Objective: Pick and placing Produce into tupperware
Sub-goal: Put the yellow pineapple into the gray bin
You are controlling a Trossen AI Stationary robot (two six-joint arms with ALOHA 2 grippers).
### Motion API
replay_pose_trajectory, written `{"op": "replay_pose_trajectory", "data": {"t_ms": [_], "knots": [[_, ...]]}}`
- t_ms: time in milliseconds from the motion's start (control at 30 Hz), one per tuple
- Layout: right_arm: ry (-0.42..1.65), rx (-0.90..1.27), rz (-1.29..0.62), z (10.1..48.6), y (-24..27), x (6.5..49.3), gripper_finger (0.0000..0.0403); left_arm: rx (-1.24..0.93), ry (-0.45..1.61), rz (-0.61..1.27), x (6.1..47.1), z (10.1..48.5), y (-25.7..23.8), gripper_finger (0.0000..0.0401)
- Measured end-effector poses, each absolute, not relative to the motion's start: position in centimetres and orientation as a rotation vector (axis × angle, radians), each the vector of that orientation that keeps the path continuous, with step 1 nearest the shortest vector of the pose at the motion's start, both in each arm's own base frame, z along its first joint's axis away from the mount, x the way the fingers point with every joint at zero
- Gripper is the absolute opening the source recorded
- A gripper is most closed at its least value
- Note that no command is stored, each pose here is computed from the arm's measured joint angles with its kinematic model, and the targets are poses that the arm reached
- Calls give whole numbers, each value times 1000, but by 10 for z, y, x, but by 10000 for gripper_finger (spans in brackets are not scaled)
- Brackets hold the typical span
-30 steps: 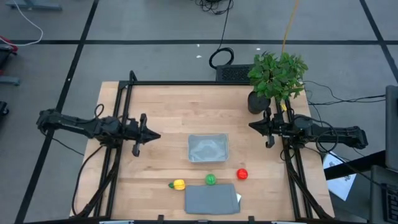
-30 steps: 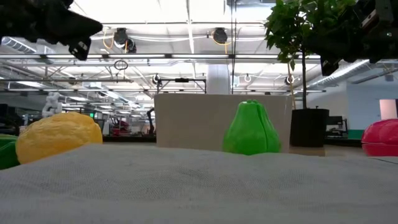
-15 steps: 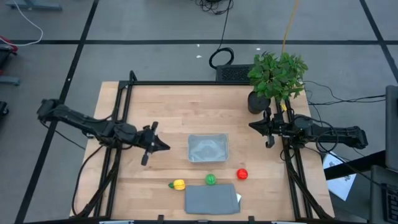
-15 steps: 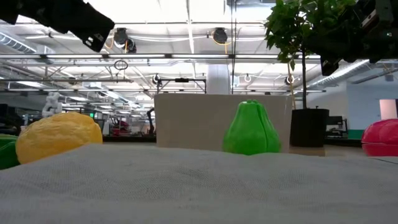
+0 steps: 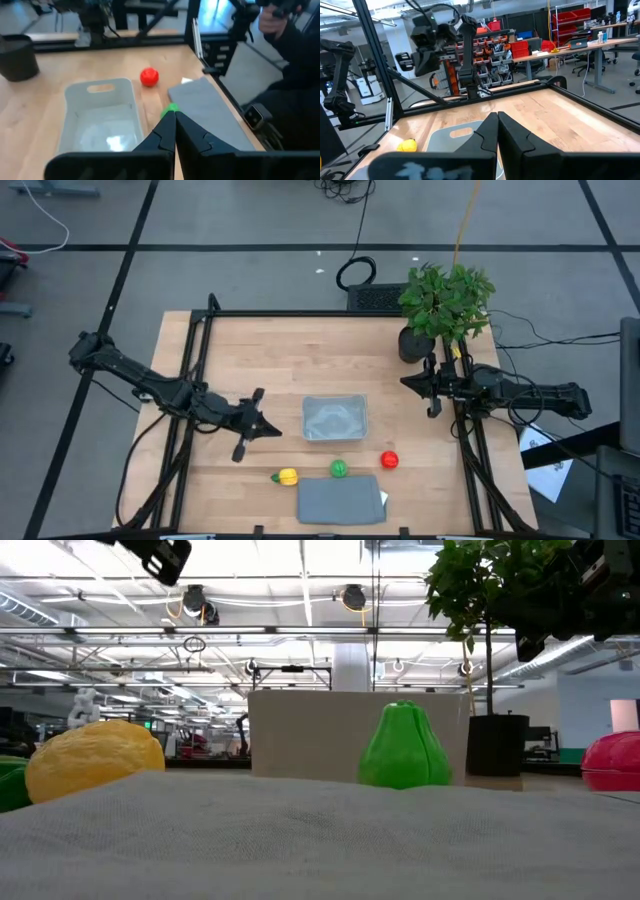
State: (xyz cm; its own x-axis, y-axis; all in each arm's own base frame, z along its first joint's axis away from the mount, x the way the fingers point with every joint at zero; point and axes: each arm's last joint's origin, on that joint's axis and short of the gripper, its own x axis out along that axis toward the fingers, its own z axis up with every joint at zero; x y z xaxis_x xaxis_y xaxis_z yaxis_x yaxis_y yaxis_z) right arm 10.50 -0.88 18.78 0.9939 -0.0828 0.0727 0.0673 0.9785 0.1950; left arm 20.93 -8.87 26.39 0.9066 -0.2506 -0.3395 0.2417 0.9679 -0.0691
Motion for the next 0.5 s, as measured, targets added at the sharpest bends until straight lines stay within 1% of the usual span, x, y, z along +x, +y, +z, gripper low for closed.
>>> {"op": "replay_pose_trajectory", "data": {"t_ms": [333,500], "knots": [[-80,194,-76,188,-9,105,0,-115,642,-213,231,294,-114,2],[-80,194,-76,188,-9,105,0,-167,770,-203,245,308,-122,6]]}}
